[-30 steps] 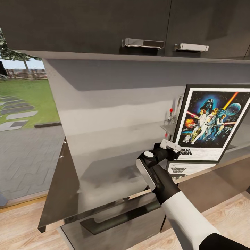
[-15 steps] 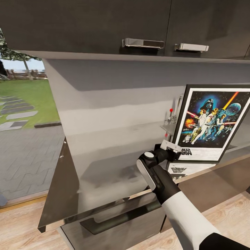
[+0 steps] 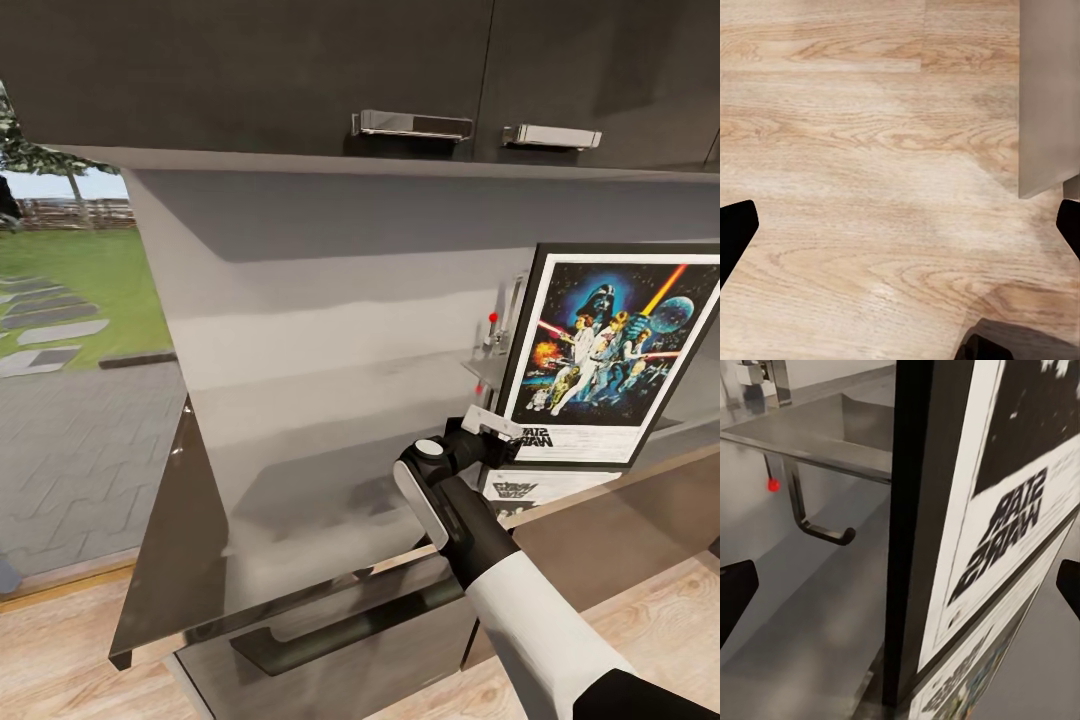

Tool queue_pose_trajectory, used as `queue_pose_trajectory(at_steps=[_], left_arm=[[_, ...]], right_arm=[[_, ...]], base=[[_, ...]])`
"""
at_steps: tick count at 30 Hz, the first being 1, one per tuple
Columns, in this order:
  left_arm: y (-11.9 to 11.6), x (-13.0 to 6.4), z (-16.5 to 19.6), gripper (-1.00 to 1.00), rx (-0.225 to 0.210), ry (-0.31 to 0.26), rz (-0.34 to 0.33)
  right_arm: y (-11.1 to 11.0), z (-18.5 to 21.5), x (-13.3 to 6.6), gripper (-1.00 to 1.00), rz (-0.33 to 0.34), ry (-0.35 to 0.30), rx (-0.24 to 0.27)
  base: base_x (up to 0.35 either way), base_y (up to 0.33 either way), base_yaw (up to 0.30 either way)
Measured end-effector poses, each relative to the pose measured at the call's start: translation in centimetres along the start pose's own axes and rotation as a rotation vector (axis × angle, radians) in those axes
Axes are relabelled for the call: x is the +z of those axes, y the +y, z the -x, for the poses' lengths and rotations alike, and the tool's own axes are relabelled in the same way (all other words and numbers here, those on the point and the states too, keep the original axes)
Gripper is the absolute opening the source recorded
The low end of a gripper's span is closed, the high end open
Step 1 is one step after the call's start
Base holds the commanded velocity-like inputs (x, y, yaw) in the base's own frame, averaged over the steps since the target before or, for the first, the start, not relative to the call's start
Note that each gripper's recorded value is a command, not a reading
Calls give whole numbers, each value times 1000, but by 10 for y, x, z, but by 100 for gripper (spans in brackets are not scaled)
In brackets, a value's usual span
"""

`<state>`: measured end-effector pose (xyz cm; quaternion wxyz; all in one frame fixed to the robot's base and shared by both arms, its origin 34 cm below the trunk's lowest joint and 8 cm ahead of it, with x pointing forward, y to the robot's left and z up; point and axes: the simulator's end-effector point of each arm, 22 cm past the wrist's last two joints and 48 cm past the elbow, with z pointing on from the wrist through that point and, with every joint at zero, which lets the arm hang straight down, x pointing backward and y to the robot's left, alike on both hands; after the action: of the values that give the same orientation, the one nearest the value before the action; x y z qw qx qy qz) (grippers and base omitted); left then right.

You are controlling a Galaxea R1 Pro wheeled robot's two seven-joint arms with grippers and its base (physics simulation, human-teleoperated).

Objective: Pick up the poster from the kitchen countertop and hang it on one of the wall nails in the kitchen.

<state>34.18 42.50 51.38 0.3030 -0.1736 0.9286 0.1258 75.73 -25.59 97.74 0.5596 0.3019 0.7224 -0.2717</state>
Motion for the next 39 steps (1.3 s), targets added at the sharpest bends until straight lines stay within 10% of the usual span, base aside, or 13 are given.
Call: queue_pose_trajectory(at_steps=[39], left_arm=[[0, 0, 0, 100, 0, 1, 1]], right_arm=[[0, 0, 0, 100, -1, -2, 4]], base=[[2, -11, 0]])
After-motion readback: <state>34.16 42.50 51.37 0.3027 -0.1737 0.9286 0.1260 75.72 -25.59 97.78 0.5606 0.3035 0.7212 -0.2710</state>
